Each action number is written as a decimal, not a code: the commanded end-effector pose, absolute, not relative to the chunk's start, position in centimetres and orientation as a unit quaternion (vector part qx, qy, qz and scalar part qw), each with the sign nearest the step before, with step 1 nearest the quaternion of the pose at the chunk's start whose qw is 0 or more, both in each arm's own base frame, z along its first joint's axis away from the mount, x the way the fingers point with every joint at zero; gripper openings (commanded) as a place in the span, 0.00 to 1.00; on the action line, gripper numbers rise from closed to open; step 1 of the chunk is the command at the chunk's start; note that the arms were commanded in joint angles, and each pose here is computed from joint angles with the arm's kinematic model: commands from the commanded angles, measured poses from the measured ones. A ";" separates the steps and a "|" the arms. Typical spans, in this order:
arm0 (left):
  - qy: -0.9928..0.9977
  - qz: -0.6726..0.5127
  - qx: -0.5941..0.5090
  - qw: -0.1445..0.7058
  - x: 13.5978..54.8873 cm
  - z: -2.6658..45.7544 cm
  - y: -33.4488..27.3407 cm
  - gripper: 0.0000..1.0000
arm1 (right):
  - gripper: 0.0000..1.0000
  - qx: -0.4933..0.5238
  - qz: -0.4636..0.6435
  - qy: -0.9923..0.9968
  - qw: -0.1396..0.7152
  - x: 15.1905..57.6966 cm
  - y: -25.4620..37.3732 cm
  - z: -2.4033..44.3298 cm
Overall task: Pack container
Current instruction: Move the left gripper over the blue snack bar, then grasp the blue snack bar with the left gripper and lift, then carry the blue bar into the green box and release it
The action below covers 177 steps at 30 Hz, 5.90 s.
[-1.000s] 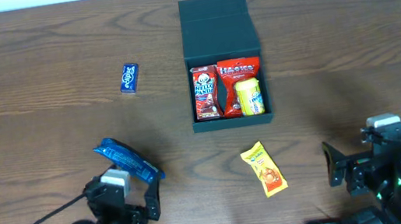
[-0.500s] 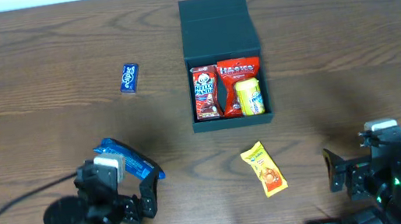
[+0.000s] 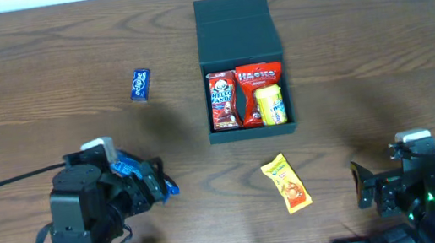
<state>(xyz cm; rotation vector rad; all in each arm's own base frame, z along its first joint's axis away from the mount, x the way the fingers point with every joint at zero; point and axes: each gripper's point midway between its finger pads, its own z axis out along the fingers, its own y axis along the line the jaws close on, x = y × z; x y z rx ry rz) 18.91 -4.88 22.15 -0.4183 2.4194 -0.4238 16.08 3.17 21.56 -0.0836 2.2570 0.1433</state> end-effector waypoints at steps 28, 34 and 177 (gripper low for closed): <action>0.883 0.037 -0.468 0.028 22.9 8.2 -1.5 0.96 | 0.99 -0.026 0.059 0.903 0.424 16.1 3.1 21.5; 0.892 0.056 -0.449 0.027 23.5 7.0 -1.1 0.96 | 0.99 -0.026 0.059 0.903 0.424 16.1 3.1 21.5; 0.996 -0.059 -0.020 0.072 37.0 7.6 -26.1 0.20 | 0.99 -0.026 0.059 0.903 0.424 16.1 3.1 21.5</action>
